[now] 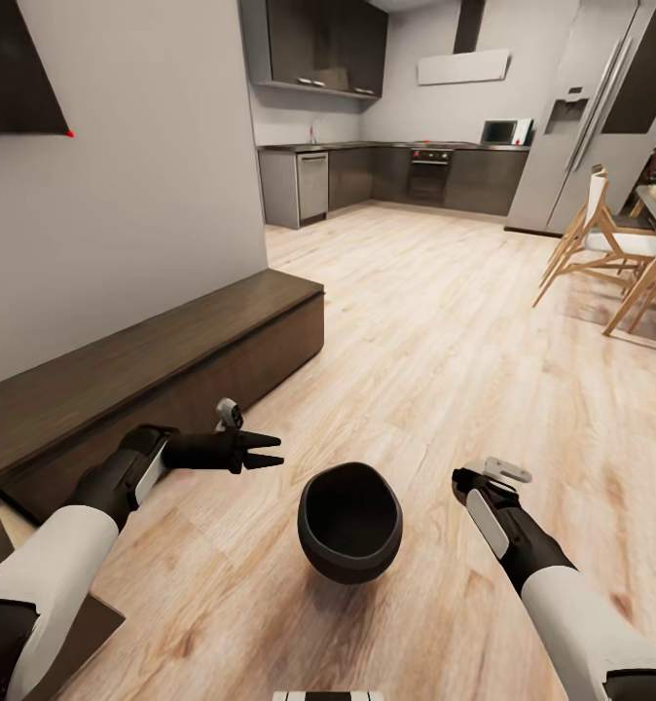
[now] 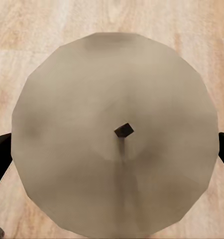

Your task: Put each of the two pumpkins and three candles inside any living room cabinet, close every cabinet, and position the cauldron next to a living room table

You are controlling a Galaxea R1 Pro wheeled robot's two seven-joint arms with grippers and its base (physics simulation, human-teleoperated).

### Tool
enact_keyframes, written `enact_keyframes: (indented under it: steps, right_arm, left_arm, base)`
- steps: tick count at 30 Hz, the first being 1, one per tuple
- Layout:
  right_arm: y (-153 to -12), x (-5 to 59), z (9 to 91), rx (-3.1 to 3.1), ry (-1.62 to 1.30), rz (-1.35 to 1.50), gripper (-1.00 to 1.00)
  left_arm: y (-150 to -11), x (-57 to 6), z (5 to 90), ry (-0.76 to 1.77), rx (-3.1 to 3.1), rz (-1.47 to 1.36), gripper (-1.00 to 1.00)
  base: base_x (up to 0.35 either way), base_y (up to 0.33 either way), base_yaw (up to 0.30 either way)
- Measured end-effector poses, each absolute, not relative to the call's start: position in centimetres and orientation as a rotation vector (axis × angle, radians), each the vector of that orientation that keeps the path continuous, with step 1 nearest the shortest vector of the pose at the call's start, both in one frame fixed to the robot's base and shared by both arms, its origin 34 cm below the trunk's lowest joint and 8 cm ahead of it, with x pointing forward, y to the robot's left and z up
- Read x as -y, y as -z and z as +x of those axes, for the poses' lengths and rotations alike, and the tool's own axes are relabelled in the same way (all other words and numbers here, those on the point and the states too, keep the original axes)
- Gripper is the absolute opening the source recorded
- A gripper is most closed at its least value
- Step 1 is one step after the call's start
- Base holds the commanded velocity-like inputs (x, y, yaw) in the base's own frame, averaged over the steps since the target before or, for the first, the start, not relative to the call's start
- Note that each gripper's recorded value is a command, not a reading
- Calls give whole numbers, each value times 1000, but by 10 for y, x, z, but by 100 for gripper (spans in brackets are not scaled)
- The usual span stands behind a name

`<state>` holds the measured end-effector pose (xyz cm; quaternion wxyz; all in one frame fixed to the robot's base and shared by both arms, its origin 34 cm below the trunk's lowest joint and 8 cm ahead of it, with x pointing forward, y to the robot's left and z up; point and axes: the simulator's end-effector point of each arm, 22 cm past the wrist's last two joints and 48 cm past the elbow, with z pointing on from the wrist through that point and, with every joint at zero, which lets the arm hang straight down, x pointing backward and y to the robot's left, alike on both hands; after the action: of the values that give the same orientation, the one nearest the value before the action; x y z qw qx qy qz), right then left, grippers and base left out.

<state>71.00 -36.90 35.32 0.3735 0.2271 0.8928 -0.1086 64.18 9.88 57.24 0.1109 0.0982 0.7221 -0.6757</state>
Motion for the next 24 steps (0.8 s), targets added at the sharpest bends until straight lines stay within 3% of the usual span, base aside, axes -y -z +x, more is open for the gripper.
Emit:
enact_keyframes:
  steps: [11,24]
  right_arm:
    - [-363,378,711,-2266,287,587,-100]
    - [-372,379,712,-2255,281,590,-100]
  left_arm:
    - [-581,-99,641,1976,-2113,303,100]
    - [-596,-96,639,1956,-2090,351,100]
  base:
    - [-24,0,-61]
    - [-302,0,-131]
